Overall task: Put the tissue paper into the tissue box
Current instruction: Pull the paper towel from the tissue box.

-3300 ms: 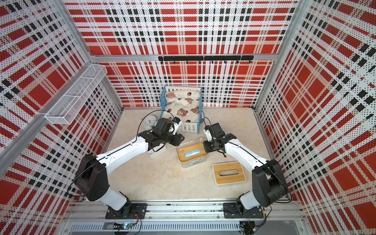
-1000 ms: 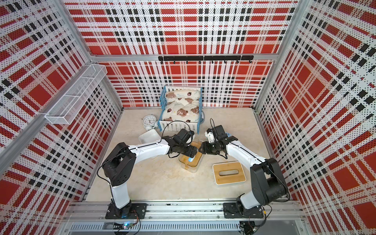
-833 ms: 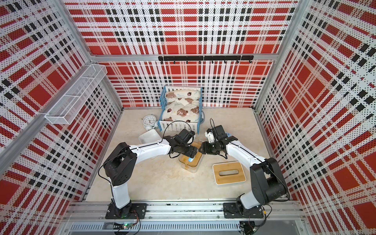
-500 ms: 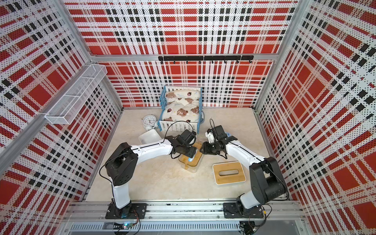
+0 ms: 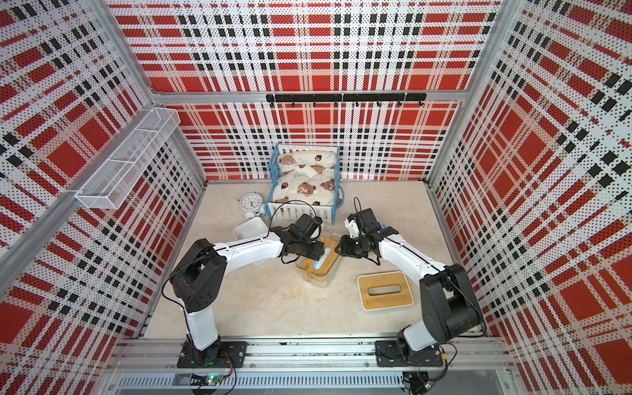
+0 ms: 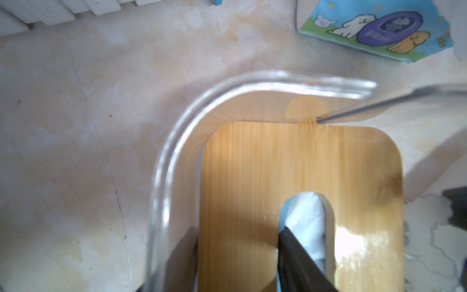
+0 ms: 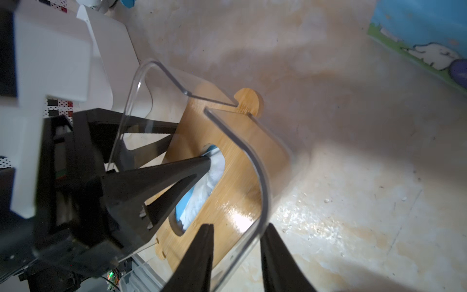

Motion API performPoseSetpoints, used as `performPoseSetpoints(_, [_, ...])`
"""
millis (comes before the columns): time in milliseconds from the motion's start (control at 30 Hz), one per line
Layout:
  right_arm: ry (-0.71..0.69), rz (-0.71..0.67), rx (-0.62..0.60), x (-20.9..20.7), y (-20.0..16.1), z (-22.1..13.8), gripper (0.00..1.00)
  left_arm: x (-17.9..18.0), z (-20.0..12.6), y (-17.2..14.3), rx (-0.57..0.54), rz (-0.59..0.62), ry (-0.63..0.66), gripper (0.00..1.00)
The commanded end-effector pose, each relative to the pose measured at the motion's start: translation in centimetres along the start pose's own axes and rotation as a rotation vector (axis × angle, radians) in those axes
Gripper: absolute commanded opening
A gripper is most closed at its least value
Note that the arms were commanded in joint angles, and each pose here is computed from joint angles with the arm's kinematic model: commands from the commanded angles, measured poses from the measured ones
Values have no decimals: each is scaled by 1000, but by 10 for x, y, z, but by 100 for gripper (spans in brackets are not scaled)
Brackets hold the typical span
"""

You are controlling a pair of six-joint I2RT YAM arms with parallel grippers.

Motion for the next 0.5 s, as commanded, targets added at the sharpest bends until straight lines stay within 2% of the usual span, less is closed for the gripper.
performPoseSetpoints(0, [-75,-64,50,-17,-10,10,31,-15,-11,0,4,1,-232,50])
performPoseSetpoints(167, [-73,-62,53,-17,-11,11,28,-17,-13,0,-9,16,-204,60])
performPoseSetpoints(333, [-69,-67,55,-16,-10,12,27,-18,-10,-7,9,64,-104,71])
performPoseSetpoints(467, [-70,-66,56,-17,-10,13,26,-17,-7,-15,33,92,-31,75])
Point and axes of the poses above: each gripper's point midway between its finger pads, its own z axis out along the fingers, its own x axis along the line the jaws close on, y = z × x, the point moved 6 cm from there along -z, back along the fingers, and after that the axes turned 1 degree about z, right-handed, at the moved point
